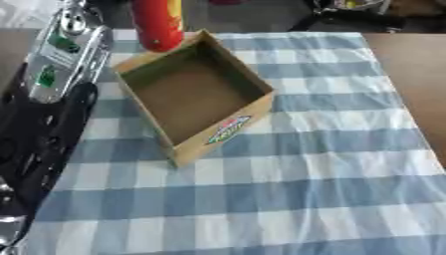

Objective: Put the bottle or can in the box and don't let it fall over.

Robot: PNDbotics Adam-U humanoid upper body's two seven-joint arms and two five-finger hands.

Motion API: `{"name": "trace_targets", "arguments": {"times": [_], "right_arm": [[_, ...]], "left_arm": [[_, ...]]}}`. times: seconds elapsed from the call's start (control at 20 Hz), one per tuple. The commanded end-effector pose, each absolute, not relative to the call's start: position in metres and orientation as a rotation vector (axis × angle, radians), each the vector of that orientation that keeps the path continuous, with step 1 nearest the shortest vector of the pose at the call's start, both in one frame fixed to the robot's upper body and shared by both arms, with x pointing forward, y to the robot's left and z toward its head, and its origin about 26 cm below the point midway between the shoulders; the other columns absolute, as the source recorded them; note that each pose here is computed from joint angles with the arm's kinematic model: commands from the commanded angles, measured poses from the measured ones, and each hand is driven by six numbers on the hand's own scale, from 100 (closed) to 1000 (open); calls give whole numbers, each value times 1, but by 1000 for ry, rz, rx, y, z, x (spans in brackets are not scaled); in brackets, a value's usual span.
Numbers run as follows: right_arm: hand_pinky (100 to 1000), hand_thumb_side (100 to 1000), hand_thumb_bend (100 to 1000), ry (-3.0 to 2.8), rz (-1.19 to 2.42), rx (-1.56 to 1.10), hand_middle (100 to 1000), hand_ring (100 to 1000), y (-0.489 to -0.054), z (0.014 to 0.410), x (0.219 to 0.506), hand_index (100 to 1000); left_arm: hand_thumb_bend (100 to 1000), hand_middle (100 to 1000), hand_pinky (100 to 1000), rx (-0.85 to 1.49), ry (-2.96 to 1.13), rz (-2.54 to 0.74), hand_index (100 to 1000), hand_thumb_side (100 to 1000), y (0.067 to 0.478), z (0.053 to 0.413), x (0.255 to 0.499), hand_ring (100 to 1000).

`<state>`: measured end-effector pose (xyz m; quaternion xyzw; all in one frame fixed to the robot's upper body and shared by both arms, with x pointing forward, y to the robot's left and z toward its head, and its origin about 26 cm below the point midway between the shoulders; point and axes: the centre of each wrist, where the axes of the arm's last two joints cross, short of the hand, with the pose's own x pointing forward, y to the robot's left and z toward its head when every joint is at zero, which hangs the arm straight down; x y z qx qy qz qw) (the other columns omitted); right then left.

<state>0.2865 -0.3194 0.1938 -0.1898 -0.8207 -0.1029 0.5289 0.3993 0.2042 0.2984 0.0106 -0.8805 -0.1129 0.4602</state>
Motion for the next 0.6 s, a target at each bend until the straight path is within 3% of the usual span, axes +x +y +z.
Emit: {"name": "trace_targets", "arguments": {"times": [0.05, 0.5, 0.6], "right_arm": [[876, 796, 100, -1997, -237, -449, 827, 1000, -319, 203, 285, 771], [876, 812, 100, -1991, -255, -450, 826, 1000, -318, 201, 285, 771], [876, 812, 100, -1987, -260, -456, 827, 1000, -319, 200, 284, 771]], "left_arm": [[473, 401, 1000, 53, -2205, -281, 397, 100, 198, 301, 401, 582], [420, 418, 1000, 84, -2126, -247, 413, 100, 198, 265, 426, 604], [471, 435, 1000, 71, -2100, -239, 427, 100, 199, 254, 431, 630]]}}
